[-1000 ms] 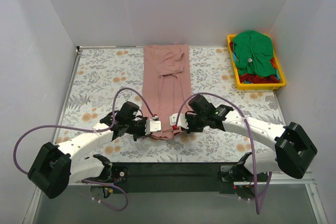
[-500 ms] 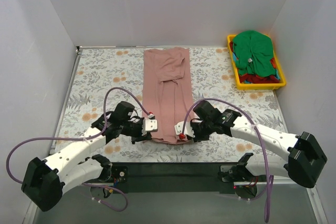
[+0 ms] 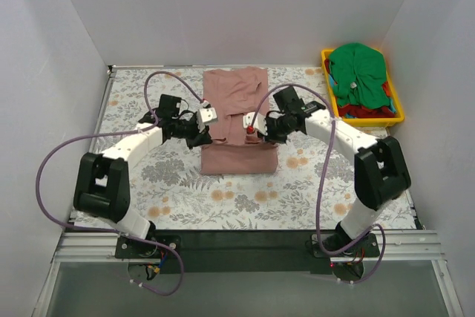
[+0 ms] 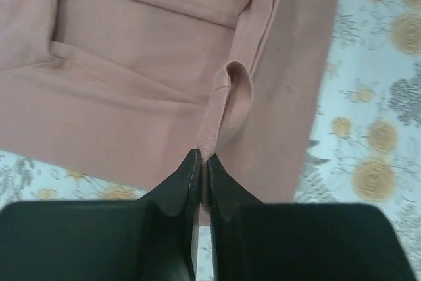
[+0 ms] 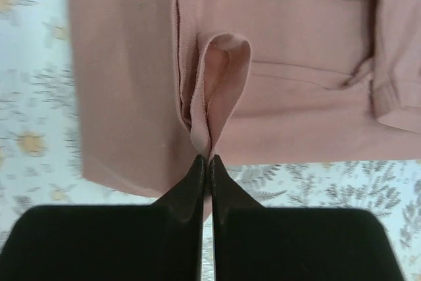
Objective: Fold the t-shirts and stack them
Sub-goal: Fold the tshirt
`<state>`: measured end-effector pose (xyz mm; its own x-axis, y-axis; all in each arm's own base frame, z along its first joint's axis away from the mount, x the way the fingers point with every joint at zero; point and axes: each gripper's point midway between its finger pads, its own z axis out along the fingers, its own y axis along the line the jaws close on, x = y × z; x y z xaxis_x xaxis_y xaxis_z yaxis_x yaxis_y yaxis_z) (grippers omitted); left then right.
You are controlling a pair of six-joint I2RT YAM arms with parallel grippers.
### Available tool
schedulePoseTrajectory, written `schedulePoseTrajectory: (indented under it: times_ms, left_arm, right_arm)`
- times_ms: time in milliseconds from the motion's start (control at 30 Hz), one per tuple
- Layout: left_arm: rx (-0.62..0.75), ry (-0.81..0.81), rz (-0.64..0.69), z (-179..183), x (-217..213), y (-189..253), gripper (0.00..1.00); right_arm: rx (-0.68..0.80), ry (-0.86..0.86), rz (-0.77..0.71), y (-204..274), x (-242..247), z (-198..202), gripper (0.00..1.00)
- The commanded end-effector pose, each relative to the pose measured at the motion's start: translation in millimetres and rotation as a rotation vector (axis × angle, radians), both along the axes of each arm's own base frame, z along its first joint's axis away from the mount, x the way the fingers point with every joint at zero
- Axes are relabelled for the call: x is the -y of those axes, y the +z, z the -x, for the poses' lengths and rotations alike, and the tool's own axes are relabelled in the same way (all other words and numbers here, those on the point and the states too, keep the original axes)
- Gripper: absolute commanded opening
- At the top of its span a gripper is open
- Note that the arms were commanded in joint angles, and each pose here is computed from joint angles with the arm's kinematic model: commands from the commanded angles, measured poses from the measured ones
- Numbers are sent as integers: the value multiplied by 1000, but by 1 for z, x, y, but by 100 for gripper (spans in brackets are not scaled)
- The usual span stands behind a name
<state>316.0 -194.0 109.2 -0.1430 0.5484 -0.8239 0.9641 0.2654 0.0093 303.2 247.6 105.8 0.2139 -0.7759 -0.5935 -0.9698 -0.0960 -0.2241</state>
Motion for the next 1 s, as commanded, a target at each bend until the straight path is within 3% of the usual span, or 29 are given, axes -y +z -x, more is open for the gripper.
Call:
schedulePoseTrajectory:
  times_ms: [0,433,467,500,567,600,633,700,733,800,900,933,967]
  left_arm:
    - [132,-6,26,-48,0,17,0]
    - [218,90,1,-162,-5,-11,0]
    - [227,102,-3,-167,-7,-13,5]
    - [245,121,0,-173,-7,-11,24]
    - [266,165,-5,-183,-12,-8,34]
    - [276,197,14,-189,-13,-1,57]
    - [276,216,20,-190,-15,1,60]
    - [292,240,36,-190,-21,17,66]
    - [269,252,45,-182,-23,17,71]
    - [300,254,64,-170,-29,39,71]
    - [248,233,64,-130,-33,31,68]
    - [262,207,85,-115,-30,44,66]
    - [228,187,84,-97,-30,34,58]
  right_arm:
    - [102,36,-39,19,-8,-49,1]
    - [160,-15,-39,-4,-24,-147,1]
    - [178,-30,-34,-5,-25,-157,6]
    - [179,-48,-35,-5,-25,-162,16]
    - [199,-77,-34,1,-23,-172,43]
    - [214,-89,-43,7,-23,-175,65]
    - [215,-110,-50,11,-21,-177,76]
    - [238,-135,-68,30,-16,-176,87]
    - [236,-145,-77,36,-15,-173,88]
    - [239,-146,-94,51,-8,-158,85]
    - [232,-122,-132,70,-5,-125,76]
    - [188,-115,-116,54,0,-108,72]
    - [170,-98,-119,53,-1,-96,68]
